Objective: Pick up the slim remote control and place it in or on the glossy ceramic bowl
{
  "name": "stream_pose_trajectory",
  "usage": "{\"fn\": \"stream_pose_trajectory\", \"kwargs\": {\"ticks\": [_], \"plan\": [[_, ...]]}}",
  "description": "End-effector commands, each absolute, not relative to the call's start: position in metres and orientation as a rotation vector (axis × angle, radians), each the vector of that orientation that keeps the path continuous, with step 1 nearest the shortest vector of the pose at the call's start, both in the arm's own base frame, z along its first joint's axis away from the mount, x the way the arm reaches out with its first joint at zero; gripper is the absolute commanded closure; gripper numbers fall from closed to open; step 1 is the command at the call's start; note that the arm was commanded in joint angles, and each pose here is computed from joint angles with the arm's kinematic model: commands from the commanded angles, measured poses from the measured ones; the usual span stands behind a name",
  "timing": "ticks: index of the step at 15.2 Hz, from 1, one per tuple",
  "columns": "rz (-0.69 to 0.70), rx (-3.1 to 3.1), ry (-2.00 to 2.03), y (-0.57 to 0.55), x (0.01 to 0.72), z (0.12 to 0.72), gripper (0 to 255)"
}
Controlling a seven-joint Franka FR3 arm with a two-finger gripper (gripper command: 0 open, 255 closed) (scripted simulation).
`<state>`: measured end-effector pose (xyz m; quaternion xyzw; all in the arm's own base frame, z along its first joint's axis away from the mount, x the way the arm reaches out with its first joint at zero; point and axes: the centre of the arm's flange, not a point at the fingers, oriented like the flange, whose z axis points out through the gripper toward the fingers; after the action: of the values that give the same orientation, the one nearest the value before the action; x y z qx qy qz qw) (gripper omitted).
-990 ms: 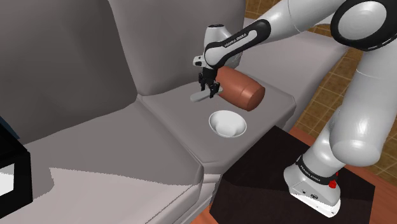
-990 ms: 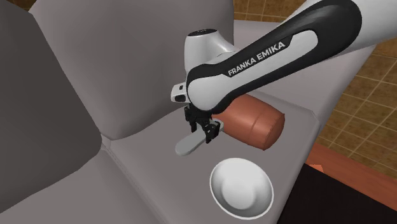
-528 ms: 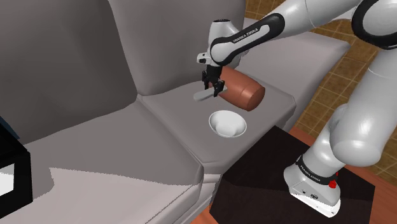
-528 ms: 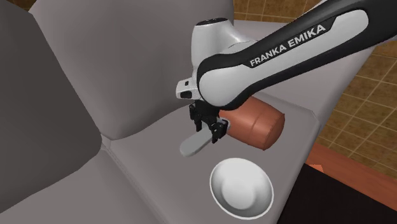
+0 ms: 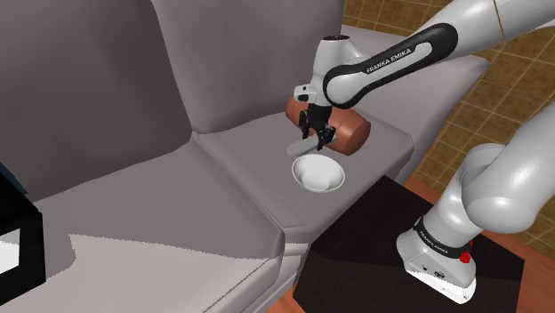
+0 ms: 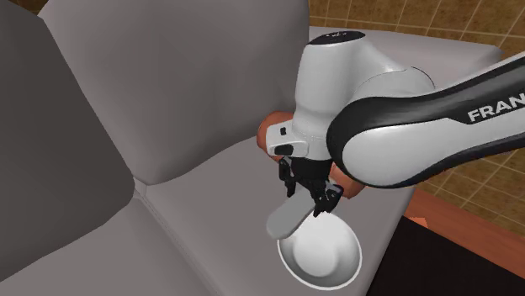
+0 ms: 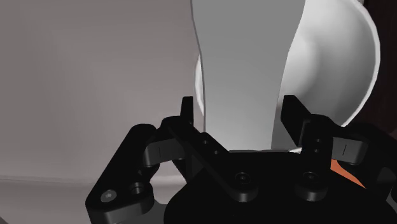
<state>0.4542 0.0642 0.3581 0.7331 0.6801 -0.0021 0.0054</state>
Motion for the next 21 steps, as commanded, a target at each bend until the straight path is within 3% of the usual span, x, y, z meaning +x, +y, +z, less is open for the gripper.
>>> {"fn": "stream_pose_trajectory", "kwargs": {"ticks": [1, 3, 21], "plan": [[-0.007, 2.295, 2.129, 0.07, 0.427, 0.359, 255], [-0.007, 2.295, 2.129, 0.075, 0.392, 0.36, 255], [-0.007, 2.295, 2.129, 0.075, 0.392, 0.285, 255]]}}
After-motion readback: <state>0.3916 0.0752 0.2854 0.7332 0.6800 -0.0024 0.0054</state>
